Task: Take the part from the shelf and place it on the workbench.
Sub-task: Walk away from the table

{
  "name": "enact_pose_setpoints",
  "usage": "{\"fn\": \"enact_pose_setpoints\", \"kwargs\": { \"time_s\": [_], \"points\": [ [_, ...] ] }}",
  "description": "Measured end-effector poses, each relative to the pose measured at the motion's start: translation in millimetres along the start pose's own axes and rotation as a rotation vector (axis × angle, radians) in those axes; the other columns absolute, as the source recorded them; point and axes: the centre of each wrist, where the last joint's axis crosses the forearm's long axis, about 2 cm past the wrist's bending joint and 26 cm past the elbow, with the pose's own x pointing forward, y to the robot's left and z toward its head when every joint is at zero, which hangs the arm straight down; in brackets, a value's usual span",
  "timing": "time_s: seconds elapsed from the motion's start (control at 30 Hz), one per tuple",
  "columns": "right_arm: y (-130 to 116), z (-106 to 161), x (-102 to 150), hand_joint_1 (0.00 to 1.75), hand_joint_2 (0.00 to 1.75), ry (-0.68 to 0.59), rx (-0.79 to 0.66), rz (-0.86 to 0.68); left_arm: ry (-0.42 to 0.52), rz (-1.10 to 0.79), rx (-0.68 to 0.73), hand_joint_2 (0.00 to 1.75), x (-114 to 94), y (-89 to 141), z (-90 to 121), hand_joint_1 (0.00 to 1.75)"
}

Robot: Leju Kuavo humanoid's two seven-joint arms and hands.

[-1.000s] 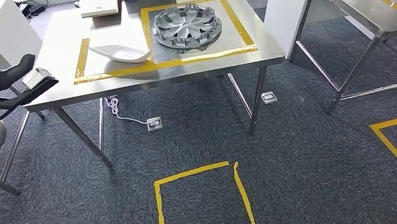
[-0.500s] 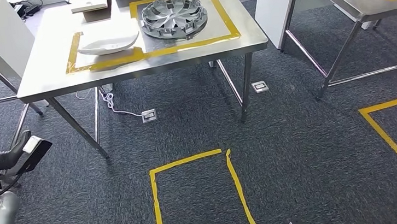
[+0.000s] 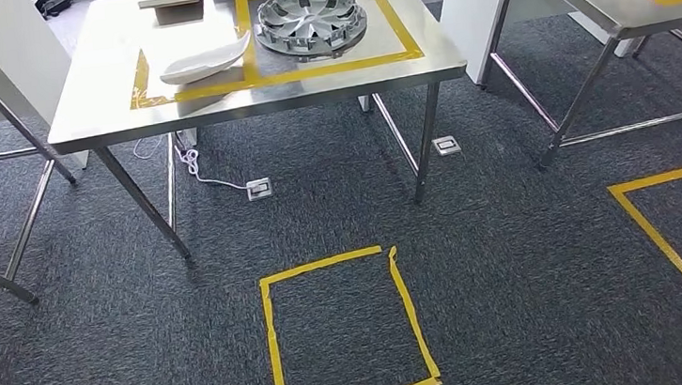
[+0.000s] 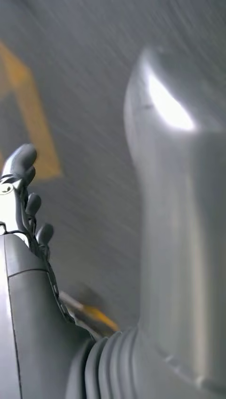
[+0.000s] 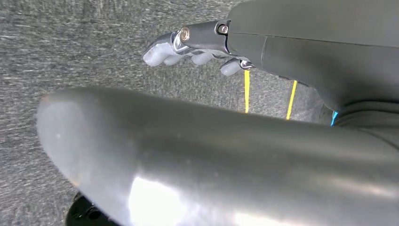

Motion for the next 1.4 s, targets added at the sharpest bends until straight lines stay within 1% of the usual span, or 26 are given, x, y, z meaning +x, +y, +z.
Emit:
{"fn": "enact_pose_setpoints", "kwargs": {
  "time_s": [0.07,0.13,0.2,0.3,0.37,0.43,0.5,0.6,0.77,1.27,1.3,1.4],
  "points": [
    [-2.2,0.2,0.2,0.0,0.0,0.006,-0.001,0.004,0.129,0.069,-0.093,1.75,-34.7,-28.1,15.2,0.0],
    [-4.2,0.4,0.7,0.0,0.87,0.008,-0.005,0.005,0.199,0.099,-0.139,1.75,-55.6,-45.0,26.7,0.0],
    [-5.4,0.5,1.5,0.0,1.75,0.007,-0.007,0.007,0.253,0.118,-0.163,1.75,-65.9,-52.5,32.6,0.0],
    [-5.5,0.5,2.5,0.0,1.75,0.012,-0.008,0.014,0.392,0.156,-0.196,1.75,-76.2,-63.4,40.8,0.0],
    [-5.8,0.5,2.0,0.0,1.75,0.026,-0.01,0.019,0.484,0.2,-0.218,1.75,-83.3,-75.8,49.7,0.0],
    [-7.1,0.7,0.5,0.0,1.75,0.042,-0.016,0.021,0.538,0.246,-0.24,1.75,-90.0,-89.1,59.8,0.0],
    [-9.3,0.9,-0.1,0.0,1.75,0.043,-0.026,0.02,0.562,0.276,-0.26,1.75,-95.1,-99.0,67.8,0.0],
    [-13.5,1.5,-0.8,0.0,1.75,0.035,-0.046,0.014,0.573,0.314,-0.283,1.75,-99.5,-107.5,75.0,0.0],
    [-20.8,2.6,-4.0,0.0,1.75,0.023,-0.078,0.016,0.563,0.349,-0.307,1.75,-105.1,-112.6,80.5,0.0],
    [-31.3,5.3,-13.9,0.0,1.75,-0.023,-0.135,0.044,0.466,0.382,-0.378,1.75,-113.4,-121.2,90.5,0.0],
    [-31.5,5.5,-14.5,0.0,1.75,-0.026,-0.137,0.046,0.459,0.383,-0.383,1.31,-113.8,-121.9,91.2,0.0],
    [-32.0,5.9,-16.6,0.0,0.44,-0.038,-0.141,0.054,0.434,0.384,-0.402,0.0,-114.7,-124.1,93.5,0.0]
  ]
}}
